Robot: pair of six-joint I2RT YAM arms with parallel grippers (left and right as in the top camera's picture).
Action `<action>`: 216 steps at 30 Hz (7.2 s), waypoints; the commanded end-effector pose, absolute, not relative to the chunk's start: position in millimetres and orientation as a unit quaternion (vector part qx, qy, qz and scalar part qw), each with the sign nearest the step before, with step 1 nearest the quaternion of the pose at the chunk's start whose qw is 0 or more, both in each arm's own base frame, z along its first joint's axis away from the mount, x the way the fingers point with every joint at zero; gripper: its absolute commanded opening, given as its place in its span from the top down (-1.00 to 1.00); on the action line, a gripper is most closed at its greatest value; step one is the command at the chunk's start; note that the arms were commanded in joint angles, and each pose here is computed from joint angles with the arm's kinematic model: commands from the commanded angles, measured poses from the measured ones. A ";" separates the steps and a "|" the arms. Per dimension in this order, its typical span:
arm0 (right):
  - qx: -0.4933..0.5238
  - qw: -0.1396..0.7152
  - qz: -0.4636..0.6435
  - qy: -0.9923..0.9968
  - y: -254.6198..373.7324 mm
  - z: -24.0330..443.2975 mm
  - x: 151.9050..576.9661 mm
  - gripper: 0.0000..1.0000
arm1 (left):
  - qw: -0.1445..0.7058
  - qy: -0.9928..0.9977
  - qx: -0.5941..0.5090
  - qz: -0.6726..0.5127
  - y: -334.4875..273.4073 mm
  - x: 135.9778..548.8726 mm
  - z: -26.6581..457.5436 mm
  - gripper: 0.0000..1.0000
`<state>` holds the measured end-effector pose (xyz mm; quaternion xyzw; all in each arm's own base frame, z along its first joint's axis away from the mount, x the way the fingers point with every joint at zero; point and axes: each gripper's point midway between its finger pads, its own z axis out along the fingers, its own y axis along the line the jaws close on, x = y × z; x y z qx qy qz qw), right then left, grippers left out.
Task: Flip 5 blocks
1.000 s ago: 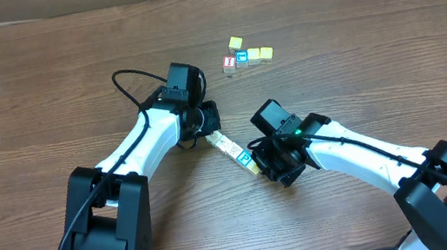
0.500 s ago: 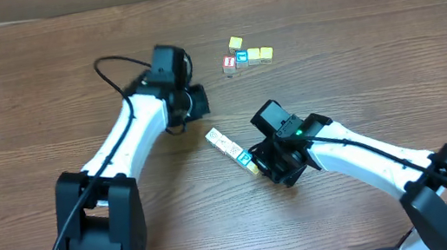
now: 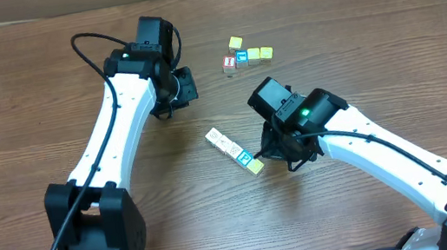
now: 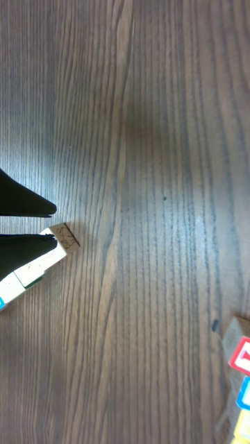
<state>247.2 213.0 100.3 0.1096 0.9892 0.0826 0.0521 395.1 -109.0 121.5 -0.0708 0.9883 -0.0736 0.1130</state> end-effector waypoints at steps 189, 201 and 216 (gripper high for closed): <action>0.462 -0.015 0.213 0.861 273.8 20.2 223.9 0.82 | 0.000 0.986 0.085 -0.144 -159.9 378.1 11.9 0.92; 0.459 -0.033 0.214 0.862 280.4 20.5 214.4 0.89 | -0.002 0.986 0.084 -0.143 -159.4 377.1 11.8 0.92; 0.401 -0.055 0.241 0.882 297.2 33.3 211.1 0.92 | 0.013 0.986 0.085 -0.144 -160.9 387.9 22.7 0.92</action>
